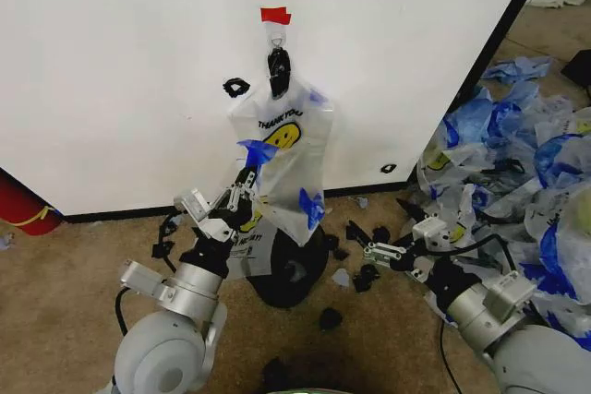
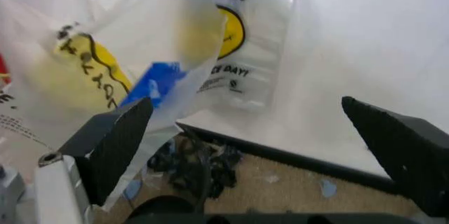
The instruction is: Pick up the garbage bag from the wall and place it over the trash bin.
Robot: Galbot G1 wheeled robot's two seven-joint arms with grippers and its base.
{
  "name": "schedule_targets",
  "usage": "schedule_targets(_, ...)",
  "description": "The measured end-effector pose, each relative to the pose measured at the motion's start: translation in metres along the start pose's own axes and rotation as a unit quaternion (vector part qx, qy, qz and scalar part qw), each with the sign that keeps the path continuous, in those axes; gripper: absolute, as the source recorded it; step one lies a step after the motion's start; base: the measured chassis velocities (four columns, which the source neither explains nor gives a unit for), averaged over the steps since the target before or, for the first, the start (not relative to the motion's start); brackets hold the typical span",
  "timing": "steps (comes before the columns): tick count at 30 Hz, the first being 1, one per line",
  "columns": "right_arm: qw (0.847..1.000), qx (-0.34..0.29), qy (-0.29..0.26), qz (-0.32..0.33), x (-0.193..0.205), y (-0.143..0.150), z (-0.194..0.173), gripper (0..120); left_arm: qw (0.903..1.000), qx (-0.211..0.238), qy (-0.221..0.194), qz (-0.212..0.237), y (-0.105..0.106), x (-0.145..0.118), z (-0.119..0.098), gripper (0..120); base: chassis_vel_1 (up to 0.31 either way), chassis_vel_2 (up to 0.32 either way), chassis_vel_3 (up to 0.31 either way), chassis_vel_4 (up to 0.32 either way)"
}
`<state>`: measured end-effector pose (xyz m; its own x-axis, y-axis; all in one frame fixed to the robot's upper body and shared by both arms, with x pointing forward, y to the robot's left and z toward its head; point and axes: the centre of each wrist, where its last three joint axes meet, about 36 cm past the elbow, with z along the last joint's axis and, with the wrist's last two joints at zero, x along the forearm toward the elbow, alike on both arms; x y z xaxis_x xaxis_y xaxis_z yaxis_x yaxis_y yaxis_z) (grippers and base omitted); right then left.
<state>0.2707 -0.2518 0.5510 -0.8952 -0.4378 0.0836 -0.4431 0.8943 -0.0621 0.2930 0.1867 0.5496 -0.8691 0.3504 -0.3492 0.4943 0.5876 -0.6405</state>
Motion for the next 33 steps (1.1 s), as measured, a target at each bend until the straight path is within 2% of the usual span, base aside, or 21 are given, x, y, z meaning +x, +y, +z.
schedule_targets(2, 0.999, -0.031, 0.004, -0.007, 0.0, -0.001, -0.001, 99, 0.9999, 0.011, 0.001, 0.003, -0.002, 0.0, -0.004, 0, 0.0, 0.0, 0.0, 0.0)
schedule_targets(4, 0.997, -0.067, -0.014, -0.042, -0.001, -0.004, -0.004, 99, 0.9998, 0.017, 0.003, 0.005, -0.003, 0.0, -0.005, 0, 0.0, 0.0, 0.0, 0.0)
schedule_targets(12, 0.982, -0.128, -0.065, -0.122, -0.002, -0.006, -0.006, 99, 0.9998, 0.017, 0.004, 0.004, 0.001, -0.003, 0.0, 0, 0.0, 0.0, 0.0, 0.0)
schedule_targets(21, 0.984, -0.14, -0.046, -0.103, 0.0, -0.002, -0.002, 98, 0.9999, 0.009, 0.008, 0.0, 0.005, -0.004, 0.004, 0, 0.0, 0.0, 0.0, 0.0)
schedule_targets(24, 0.99, -0.114, -0.026, -0.086, -0.001, -0.003, -0.002, 99, 0.9999, 0.004, 0.012, -0.002, 0.007, -0.004, 0.009, 0, 0.0, 0.0, 0.0, 0.0)
schedule_targets(29, 0.992, -0.104, -0.003, -0.073, 0.0, -0.005, -0.004, 99, 0.9999, 0.007, 0.016, 0.0, 0.009, -0.005, 0.014, 0, 0.0, 0.0, 0.0, 0.0)
schedule_targets(33, 0.984, -0.162, 0.025, -0.073, 0.001, -0.006, -0.004, 99, 0.9998, 0.009, 0.019, 0.001, 0.011, -0.008, 0.018, 0, 0.0, 0.0, 0.0, 0.0)
